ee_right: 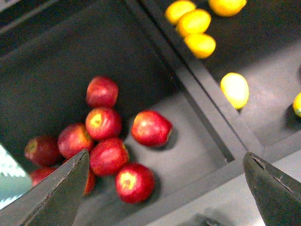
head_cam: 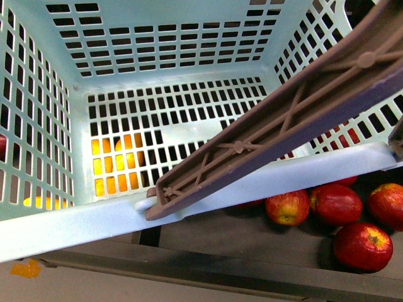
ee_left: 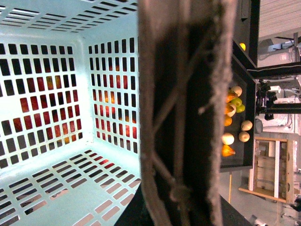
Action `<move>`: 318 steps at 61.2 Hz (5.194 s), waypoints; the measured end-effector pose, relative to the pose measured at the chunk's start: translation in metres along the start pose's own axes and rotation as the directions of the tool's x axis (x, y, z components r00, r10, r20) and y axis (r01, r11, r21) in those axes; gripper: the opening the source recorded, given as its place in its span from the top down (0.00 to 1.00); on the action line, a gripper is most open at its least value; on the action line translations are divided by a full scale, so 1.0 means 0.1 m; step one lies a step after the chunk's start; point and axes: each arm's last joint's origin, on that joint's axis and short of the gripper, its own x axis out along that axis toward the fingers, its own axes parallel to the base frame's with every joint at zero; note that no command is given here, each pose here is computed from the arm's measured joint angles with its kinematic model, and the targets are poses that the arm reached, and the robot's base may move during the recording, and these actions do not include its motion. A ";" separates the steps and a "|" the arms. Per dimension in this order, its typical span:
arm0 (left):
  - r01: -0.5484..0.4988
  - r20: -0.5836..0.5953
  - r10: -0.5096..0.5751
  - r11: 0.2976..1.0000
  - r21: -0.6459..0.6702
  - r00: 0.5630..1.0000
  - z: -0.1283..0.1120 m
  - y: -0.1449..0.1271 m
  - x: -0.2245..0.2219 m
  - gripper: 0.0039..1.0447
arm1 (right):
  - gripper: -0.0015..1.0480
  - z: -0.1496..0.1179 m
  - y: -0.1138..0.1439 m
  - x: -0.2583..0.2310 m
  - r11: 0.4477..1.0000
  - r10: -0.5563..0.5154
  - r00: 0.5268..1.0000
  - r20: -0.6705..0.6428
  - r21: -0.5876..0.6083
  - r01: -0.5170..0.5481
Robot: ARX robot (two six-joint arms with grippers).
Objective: Pick lemon and mango into basket
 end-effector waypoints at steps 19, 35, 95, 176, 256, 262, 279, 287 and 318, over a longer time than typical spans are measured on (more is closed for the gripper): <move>0.001 -0.002 -0.001 1.000 0.001 1.000 0.00 0.00 0.00 0.96 | 0.08 0.72 -0.70 0.82 0.978 -0.209 0.974 0.083 0.019 0.208; 0.001 -0.002 -0.001 1.000 0.001 1.000 0.00 0.00 0.00 0.96 | 0.08 0.82 -1.16 1.69 0.953 -0.302 0.952 -0.044 -0.030 0.301; 0.001 -0.001 -0.001 1.000 0.001 1.000 0.00 0.00 0.00 0.96 | 0.08 1.11 -1.31 3.75 0.843 -0.351 0.927 -0.132 -0.476 0.251; 0.001 -0.002 -0.001 1.000 0.001 1.000 0.00 0.00 0.00 0.96 | 0.08 0.94 -1.28 4.91 0.713 -0.269 0.936 -0.228 -0.700 0.035; 0.001 -0.002 -0.001 1.000 0.001 1.000 0.00 0.00 0.00 0.96 | 0.49 1.00 -1.22 4.92 0.703 -0.304 0.935 -0.182 -0.705 0.091; 0.001 -0.002 -0.001 1.000 0.001 1.000 0.00 0.00 0.00 0.96 | 0.49 1.00 -1.23 4.92 0.705 -0.304 0.935 -0.182 -0.703 0.092; 0.001 -0.002 -0.001 1.000 0.001 1.000 0.00 0.00 0.00 0.96 | 0.49 1.04 -1.33 4.88 0.739 -0.271 0.943 -0.194 -0.669 0.075; 0.001 -0.002 -0.001 1.000 0.001 1.000 0.00 0.00 0.00 0.96 | 0.50 1.20 -1.43 4.75 0.756 -0.231 0.961 -0.152 -0.650 0.080; 0.000 0.000 0.000 1.000 0.001 1.000 0.00 0.00 0.00 0.96 | 0.50 1.65 -1.40 3.12 0.825 -0.026 0.991 -0.133 -0.563 -0.054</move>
